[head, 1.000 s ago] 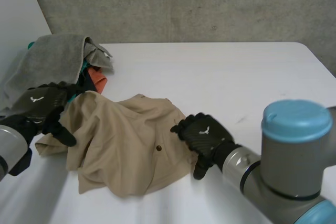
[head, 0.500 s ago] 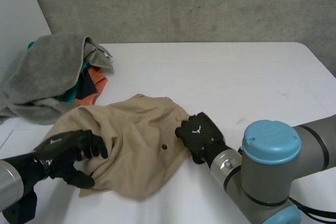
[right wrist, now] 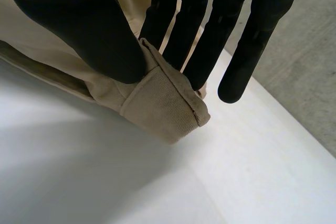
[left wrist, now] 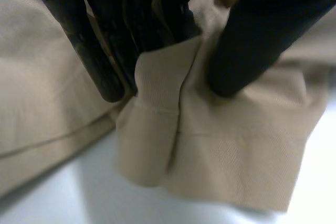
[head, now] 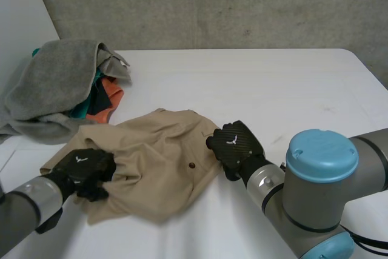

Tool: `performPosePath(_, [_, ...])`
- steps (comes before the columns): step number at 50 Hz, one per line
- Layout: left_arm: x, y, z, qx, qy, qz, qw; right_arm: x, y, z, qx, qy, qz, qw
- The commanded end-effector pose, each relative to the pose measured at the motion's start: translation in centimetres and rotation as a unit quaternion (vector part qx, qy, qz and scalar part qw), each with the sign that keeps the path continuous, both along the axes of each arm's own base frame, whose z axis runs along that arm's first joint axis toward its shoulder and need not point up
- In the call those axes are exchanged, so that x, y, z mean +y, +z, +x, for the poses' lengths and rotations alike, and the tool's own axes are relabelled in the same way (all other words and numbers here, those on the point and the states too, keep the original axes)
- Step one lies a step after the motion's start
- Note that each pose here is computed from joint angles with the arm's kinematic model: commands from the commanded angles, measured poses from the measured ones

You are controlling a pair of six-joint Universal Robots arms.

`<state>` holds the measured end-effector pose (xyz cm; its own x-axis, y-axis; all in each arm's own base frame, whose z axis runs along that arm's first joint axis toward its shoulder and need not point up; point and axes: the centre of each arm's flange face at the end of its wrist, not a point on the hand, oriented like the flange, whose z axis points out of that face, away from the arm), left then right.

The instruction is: Fold the laundry.

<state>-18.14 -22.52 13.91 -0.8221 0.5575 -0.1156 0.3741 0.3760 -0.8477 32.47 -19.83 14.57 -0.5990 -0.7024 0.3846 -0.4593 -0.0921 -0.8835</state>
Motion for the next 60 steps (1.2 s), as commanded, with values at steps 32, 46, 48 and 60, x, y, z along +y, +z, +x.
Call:
performPosePath(32, [-7.7, 21.9, -3.7, 0.295, 0.050, -0.174, 0.938, -9.6, 22.1, -0.8, -0.166, -0.117, -0.176, 0.963])
performPosePath(46, [-21.6, 9.0, -10.3, 0.287, 0.037, -0.238, 0.927, -18.3, 9.7, 2.8, -0.192, -0.214, -0.241, 0.927])
performPosePath(48, [-22.3, 8.6, -10.2, 0.295, 0.048, -0.233, 0.925, -18.5, 9.1, 3.4, -0.185, -0.205, -0.256, 0.926])
performPosePath(60, [-18.0, 12.6, -5.8, 0.243, 0.114, -0.220, 0.938, -14.9, 11.7, 1.0, -0.078, -0.137, -0.184, 0.970])
